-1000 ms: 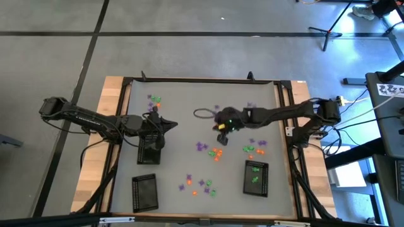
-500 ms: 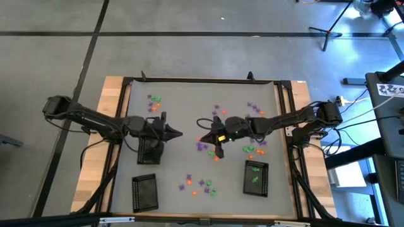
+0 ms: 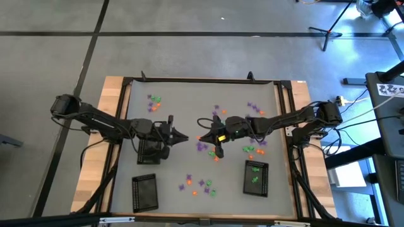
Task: Sort Halloween decoration
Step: Put the orange spider toy into the top black basket
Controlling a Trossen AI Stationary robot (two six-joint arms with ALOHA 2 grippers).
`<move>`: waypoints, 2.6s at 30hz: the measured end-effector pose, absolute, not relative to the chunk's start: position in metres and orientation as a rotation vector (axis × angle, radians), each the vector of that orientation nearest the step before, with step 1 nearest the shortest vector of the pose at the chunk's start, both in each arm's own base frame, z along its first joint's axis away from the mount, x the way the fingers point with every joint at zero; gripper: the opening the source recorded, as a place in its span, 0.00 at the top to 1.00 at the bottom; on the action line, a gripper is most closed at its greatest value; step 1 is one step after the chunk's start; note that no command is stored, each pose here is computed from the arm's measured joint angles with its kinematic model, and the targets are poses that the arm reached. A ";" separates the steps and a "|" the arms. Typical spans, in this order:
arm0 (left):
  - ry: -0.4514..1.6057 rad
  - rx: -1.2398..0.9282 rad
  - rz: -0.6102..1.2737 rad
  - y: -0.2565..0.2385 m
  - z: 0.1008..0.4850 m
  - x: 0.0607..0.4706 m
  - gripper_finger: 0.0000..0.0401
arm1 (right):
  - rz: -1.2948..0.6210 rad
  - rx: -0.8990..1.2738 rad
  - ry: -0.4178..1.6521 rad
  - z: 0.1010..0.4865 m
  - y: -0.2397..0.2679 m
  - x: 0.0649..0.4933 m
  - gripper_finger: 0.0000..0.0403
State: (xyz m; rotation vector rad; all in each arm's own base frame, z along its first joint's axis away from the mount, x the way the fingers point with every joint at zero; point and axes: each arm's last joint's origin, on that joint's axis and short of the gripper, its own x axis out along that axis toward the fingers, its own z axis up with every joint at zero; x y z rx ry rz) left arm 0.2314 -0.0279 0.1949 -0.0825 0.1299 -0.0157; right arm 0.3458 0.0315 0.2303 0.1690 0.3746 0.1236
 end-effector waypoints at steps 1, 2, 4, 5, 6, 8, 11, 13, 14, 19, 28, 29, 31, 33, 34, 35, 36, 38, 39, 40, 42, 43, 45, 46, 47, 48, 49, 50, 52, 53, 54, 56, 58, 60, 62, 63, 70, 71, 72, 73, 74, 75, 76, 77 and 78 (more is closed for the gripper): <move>0.128 -0.079 -0.016 -0.028 0.196 0.234 0.87 | 0.124 0.169 0.375 0.230 0.032 0.346 1.00; 0.131 -0.078 -0.015 -0.029 0.197 0.237 0.84 | 0.124 0.169 0.373 0.230 0.032 0.346 1.00; 0.135 -0.068 0.005 -0.029 0.197 0.242 0.78 | 0.128 0.170 0.367 0.231 0.032 0.346 1.00; 0.137 -0.055 0.022 -0.029 0.197 0.244 0.76 | 0.138 0.171 0.365 0.231 0.032 0.346 1.00; 0.140 -0.048 0.043 -0.028 0.196 0.246 0.73 | 0.151 0.173 0.361 0.232 0.032 0.346 1.00; 0.150 -0.044 0.064 -0.028 0.195 0.250 0.69 | 0.162 0.175 0.358 0.232 0.033 0.346 1.00; 0.156 -0.042 0.066 -0.029 0.194 0.254 0.65 | 0.178 0.177 0.357 0.232 0.033 0.346 1.00; 0.149 -0.043 0.062 -0.029 0.197 0.258 0.63 | 0.178 0.175 0.356 0.232 0.033 0.346 1.00; 0.147 -0.044 0.053 -0.030 0.198 0.260 0.63 | 0.179 0.174 0.353 0.233 0.033 0.346 1.00; 0.121 -0.054 -0.043 -0.034 0.203 0.267 0.63 | 0.182 0.162 0.330 0.235 0.033 0.347 1.00; 0.118 -0.053 -0.040 -0.034 0.202 0.269 0.69 | 0.183 0.157 0.334 0.234 0.033 0.347 1.00; 0.116 -0.054 -0.040 -0.034 0.202 0.269 0.71 | 0.183 0.156 0.334 0.234 0.033 0.347 1.00; 0.114 -0.054 -0.039 -0.034 0.202 0.269 0.75 | 0.183 0.156 0.334 0.234 0.033 0.347 1.00; 0.114 -0.054 -0.039 -0.034 0.202 0.269 0.80 | 0.173 0.154 0.334 0.234 0.033 0.347 1.00; 0.114 -0.054 -0.039 -0.034 0.202 0.269 0.83 | 0.167 0.153 0.333 0.234 0.033 0.347 1.00; 0.114 -0.054 -0.038 -0.034 0.202 0.269 0.86 | 0.162 0.152 0.332 0.234 0.033 0.347 1.00; 0.114 -0.054 -0.036 -0.033 0.202 0.269 0.89 | 0.157 0.151 0.332 0.234 0.033 0.347 1.00; 0.114 -0.054 -0.032 -0.033 0.202 0.269 0.95 | 0.146 0.149 0.332 0.234 0.032 0.347 1.00; 0.115 -0.054 -0.031 -0.033 0.202 0.269 0.97 | 0.140 0.148 0.332 0.234 0.032 0.347 1.00; 0.115 -0.054 -0.031 -0.033 0.202 0.268 0.98 | 0.139 0.147 0.332 0.234 0.032 0.347 0.99; 0.118 -0.054 -0.031 -0.033 0.202 0.268 0.98 | 0.138 0.147 0.332 0.234 0.032 0.347 0.98; 0.119 -0.054 -0.031 -0.033 0.201 0.268 0.99 | 0.138 0.147 0.333 0.234 0.032 0.347 0.97; 0.129 -0.056 -0.023 -0.033 0.201 0.268 0.99 | 0.134 0.145 0.332 0.234 0.032 0.347 0.94; 0.140 -0.057 -0.014 -0.033 0.200 0.268 0.99 | 0.131 0.144 0.332 0.234 0.032 0.347 0.92; 0.155 -0.056 -0.007 -0.033 0.198 0.268 0.99 | 0.128 0.144 0.332 0.234 0.032 0.347 0.90; 0.170 -0.054 0.006 -0.032 0.197 0.268 0.99 | 0.125 0.144 0.332 0.234 0.031 0.347 0.87; 0.189 -0.050 0.019 -0.032 0.196 0.267 1.00 | 0.122 0.143 0.333 0.234 0.031 0.347 0.83; 0.211 -0.047 0.037 -0.031 0.194 0.266 1.00 | 0.116 0.142 0.337 0.234 0.031 0.347 0.80; 0.261 -0.052 0.086 -0.029 0.192 0.262 1.00 | 0.092 0.137 0.363 0.231 0.030 0.346 0.72; 0.292 -0.048 0.112 -0.028 0.191 0.259 1.00 | 0.082 0.135 0.382 0.230 0.030 0.345 0.69; 0.317 -0.049 0.139 -0.027 0.192 0.256 1.00 | 0.080 0.135 0.403 0.228 0.030 0.345 0.66; 0.373 -0.062 0.205 -0.024 0.194 0.247 1.00 | 0.073 0.134 0.437 0.225 0.030 0.343 0.61; 0.437 -0.084 0.268 -0.021 0.196 0.235 1.00 | 0.052 0.129 0.460 0.223 0.029 0.342 0.58; 0.483 -0.128 0.316 -0.019 0.200 0.222 1.00 | 0.029 0.123 0.485 0.221 0.028 0.341 0.56; 0.526 -0.188 0.343 -0.018 0.203 0.209 1.00 | 0.018 0.122 0.500 0.219 0.028 0.340 0.56; 0.546 -0.220 0.354 -0.018 0.204 0.203 1.00 | 0.011 0.121 0.501 0.219 0.028 0.340 0.56; 0.710 -0.336 0.429 -0.025 0.199 0.171 1.00 | 0.002 0.122 0.495 0.220 0.028 0.340 0.57; 0.728 -0.341 0.442 -0.026 0.198 0.168 1.00 | 0.002 0.122 0.496 0.220 0.028 0.340 0.57; 0.749 -0.346 0.456 -0.028 0.196 0.166 1.00 | 0.002 0.122 0.496 0.219 0.028 0.340 0.57; 0.767 -0.354 0.469 -0.029 0.195 0.163 1.00 | 0.002 0.122 0.496 0.220 0.028 0.340 0.57; 0.778 -0.367 0.477 -0.030 0.194 0.162 1.00 | 0.002 0.122 0.496 0.219 0.028 0.340 0.57; 0.788 -0.380 0.483 -0.031 0.193 0.160 1.00 | 0.002 0.122 0.496 0.219 0.028 0.340 0.57; 0.800 -0.393 0.485 -0.032 0.192 0.159 1.00 | 0.002 0.122 0.497 0.219 0.028 0.340 0.57; 0.808 -0.411 0.483 -0.034 0.191 0.158 1.00 | 0.002 0.122 0.498 0.219 0.028 0.340 0.57; 0.813 -0.429 0.476 -0.035 0.191 0.158 1.00 | 0.002 0.121 0.498 0.219 0.028 0.340 0.57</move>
